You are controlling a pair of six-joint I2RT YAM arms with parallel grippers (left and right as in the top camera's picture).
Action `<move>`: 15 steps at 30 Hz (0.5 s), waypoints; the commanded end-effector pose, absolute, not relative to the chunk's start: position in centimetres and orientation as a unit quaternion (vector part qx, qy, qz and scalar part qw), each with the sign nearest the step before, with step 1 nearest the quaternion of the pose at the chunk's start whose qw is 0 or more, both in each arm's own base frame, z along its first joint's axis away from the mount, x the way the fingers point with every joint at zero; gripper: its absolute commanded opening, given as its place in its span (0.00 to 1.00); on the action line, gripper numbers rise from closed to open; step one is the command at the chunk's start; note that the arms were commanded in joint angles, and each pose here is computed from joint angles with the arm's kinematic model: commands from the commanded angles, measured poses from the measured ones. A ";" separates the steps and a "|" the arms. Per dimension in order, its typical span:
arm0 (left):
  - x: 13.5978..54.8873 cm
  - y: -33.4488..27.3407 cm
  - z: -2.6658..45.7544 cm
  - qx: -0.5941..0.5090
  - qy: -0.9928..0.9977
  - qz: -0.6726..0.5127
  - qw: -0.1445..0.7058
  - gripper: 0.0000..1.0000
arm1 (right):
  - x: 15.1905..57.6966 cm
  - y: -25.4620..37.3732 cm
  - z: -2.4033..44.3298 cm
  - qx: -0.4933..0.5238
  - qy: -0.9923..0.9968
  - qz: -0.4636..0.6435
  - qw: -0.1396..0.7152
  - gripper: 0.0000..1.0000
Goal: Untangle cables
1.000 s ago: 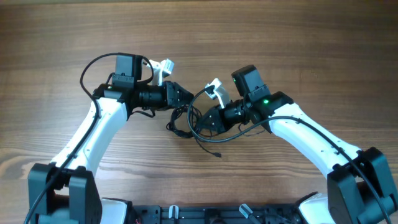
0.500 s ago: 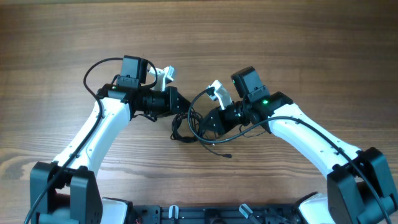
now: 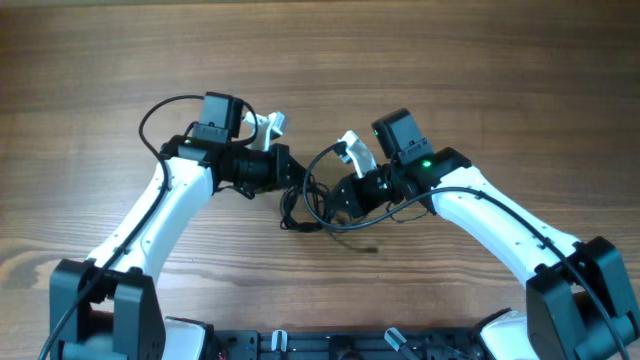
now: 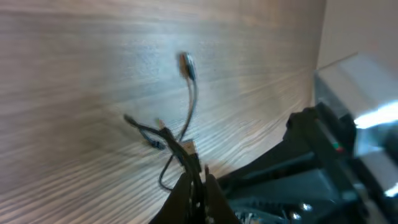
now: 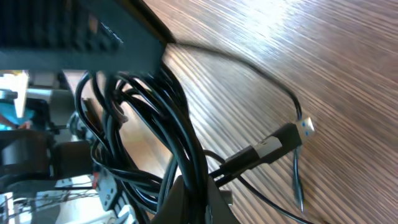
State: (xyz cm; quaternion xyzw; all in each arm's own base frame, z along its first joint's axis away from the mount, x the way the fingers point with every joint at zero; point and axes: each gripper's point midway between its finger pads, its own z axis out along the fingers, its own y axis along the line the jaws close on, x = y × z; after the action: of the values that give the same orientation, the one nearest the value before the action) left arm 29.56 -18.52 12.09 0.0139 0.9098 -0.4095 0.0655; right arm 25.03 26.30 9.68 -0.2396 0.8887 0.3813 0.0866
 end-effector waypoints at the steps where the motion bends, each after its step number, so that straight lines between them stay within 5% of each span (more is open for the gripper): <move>1: 32.4 -15.0 13.6 -0.061 0.898 -0.424 0.103 0.04 | 26.8 22.8 7.7 -0.187 0.941 0.262 0.104 0.04; 6: 32.0 -16.0 16.1 -0.061 0.860 -0.499 0.084 0.04 | 25.8 21.4 6.8 -0.130 0.961 0.234 0.066 0.04; 11: 29.5 -17.2 15.3 -0.073 0.867 -0.493 0.022 0.04 | 25.8 15.7 4.9 0.113 0.989 0.086 0.050 0.04; 15: 27.7 -16.8 13.6 -0.097 0.889 -0.447 -0.018 0.04 | 25.4 13.2 4.6 0.145 0.988 0.022 0.056 0.04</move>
State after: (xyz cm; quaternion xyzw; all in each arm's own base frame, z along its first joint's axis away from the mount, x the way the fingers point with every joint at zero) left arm 27.40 -17.59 13.21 -0.0913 0.8805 -0.4639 -0.0342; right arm 24.58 18.46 5.86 0.0679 0.9866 0.1474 0.0149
